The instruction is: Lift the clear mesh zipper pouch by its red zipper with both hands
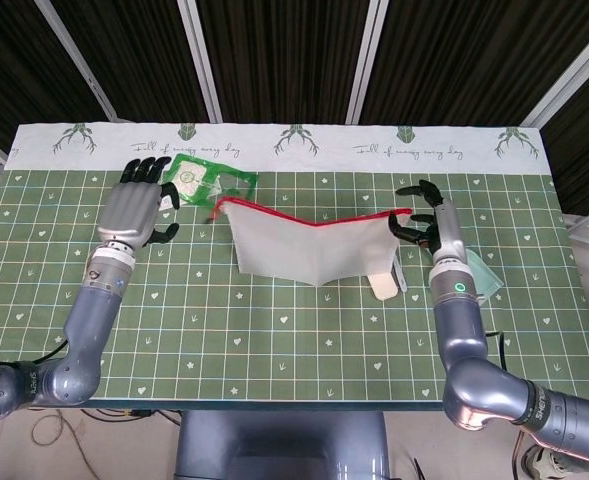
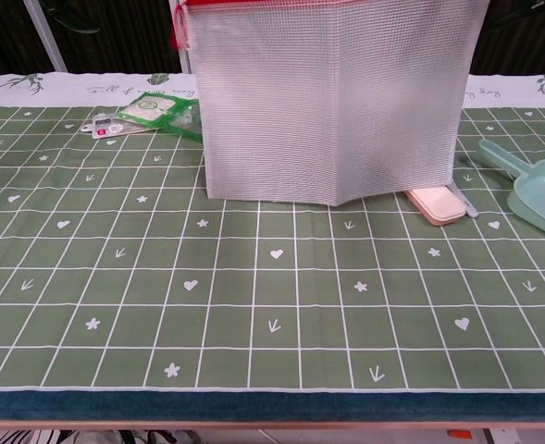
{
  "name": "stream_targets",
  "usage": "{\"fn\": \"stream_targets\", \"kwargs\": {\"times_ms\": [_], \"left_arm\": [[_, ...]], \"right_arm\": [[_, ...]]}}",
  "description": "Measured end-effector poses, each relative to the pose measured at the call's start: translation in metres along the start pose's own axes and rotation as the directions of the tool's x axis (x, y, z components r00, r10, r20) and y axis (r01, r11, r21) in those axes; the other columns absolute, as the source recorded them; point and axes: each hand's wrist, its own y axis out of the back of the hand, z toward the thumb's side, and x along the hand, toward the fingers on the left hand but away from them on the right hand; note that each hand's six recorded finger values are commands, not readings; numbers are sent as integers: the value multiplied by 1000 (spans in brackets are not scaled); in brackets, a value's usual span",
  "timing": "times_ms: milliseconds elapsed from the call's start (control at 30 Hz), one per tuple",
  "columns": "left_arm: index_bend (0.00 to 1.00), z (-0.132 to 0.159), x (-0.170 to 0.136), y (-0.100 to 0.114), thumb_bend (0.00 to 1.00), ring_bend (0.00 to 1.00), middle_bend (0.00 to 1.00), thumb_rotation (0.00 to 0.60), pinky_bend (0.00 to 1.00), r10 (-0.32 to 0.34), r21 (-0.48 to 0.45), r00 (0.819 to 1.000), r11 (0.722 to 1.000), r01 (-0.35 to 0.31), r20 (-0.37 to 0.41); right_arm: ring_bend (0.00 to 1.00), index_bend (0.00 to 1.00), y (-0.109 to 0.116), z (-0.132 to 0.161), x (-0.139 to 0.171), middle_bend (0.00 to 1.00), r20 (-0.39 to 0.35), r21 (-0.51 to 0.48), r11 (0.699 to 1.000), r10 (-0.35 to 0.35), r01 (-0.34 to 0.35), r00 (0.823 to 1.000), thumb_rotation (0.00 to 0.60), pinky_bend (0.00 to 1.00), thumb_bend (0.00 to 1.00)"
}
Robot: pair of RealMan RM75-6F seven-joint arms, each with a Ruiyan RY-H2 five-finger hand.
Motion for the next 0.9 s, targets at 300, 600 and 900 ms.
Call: {"fn": "stream_targets", "kwargs": {"times_ms": [300,600,900], "left_arm": [[169,5,-5,-4,131,0,0,600,0,-8,-28,1000,1000,9,26],[162,1,-29,-9,131,0,0,600,0,-13,-50,998,999,16,64],[74,-28,-83,-30,76,0,0,600,0,-9,-16,993,1000,11,115]], "right_arm": [[0,0,3,-2,1,0,-37,103,995,8,-4,999,600,232,236],[0,0,26,-22,12,0,-51,244,969,-19,30,999,600,229,140],[0,0,63,-56,33,0,-134,491,865,-39,101,990,600,216,114]]}}
